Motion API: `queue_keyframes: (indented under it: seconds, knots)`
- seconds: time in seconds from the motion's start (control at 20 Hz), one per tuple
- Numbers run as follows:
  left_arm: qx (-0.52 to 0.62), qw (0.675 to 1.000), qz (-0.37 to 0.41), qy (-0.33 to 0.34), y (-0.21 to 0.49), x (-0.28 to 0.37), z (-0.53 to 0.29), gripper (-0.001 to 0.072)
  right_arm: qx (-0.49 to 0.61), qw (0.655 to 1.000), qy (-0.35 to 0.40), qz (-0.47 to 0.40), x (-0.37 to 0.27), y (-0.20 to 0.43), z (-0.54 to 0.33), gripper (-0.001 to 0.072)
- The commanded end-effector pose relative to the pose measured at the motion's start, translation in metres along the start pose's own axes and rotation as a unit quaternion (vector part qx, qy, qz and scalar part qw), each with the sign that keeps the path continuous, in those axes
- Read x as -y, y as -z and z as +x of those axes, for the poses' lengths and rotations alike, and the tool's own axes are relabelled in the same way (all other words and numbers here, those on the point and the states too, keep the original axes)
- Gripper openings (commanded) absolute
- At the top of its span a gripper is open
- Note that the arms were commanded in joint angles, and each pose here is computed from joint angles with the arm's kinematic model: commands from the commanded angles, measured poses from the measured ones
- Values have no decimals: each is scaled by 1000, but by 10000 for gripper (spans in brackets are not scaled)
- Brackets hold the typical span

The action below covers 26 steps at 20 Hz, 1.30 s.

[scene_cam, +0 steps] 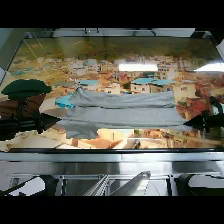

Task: Fold the shirts.

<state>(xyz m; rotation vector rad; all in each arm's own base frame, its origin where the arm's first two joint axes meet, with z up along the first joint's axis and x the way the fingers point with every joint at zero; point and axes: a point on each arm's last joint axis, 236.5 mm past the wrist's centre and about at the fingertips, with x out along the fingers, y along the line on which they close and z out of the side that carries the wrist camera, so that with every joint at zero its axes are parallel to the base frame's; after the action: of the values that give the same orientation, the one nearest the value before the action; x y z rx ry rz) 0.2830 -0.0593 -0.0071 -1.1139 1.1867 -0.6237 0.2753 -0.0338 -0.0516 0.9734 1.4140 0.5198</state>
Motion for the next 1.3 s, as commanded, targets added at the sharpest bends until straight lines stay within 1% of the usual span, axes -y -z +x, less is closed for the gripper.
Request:
queue_keyframes:
  seconds: [0.0, 0.2, 0.3, 0.4, 0.5, 0.75, 0.8, 0.95, 1.0, 1.15, 1.2, 1.25]
  knots:
    - [30, 1000, -3, 1, -3, 1, -14, 26, 24, 1000, 3, 7, 0, -1, -15, 15]
    - [34, 999, -10, 7, -5, 4, -15, 26, 42, 999, -17, -7, -10, -10, -15, 15]
    - [26, 1000, -1, 6, -11, 11, -13, 26, 79, 996, -38, -25, -24, -29, -16, 15]
    - [31, 999, 14, 26, -34, 31, -11, 26, 116, 991, -48, -50, -37, -52, -15, 16]
    - [28, 998, 33, 42, -59, 50, -5, 26, 143, 986, -37, -78, -48, -75, -11, 15]
    - [-14, 997, 66, 29, -112, 67, 38, 25, 175, 976, 4, -126, -63, -134, 21, 16]
    - [-22, 997, 68, 28, -122, 66, 47, 13, 176, 976, 12, -128, -60, -144, 30, 16]
    - [-43, 998, 45, 27, -147, 52, 68, 7, 174, 976, 32, -124, -45, -164, 54, 16]
    - [-52, 998, 37, 19, -151, 42, 71, 6, 172, 977, 39, -121, -39, -167, 59, 16]
    - [-105, 993, 20, -54, -146, -3, 79, 10, 155, 978, 64, -121, -19, -165, 70, 16]
    - [-121, 990, 19, -71, -143, -12, 78, 87, 149, 978, 72, -125, -16, -163, 70, 16]
    - [-121, 990, 19, -68, -146, -11, 78, 303, 147, 978, 74, -128, -16, -162, 69, 17]
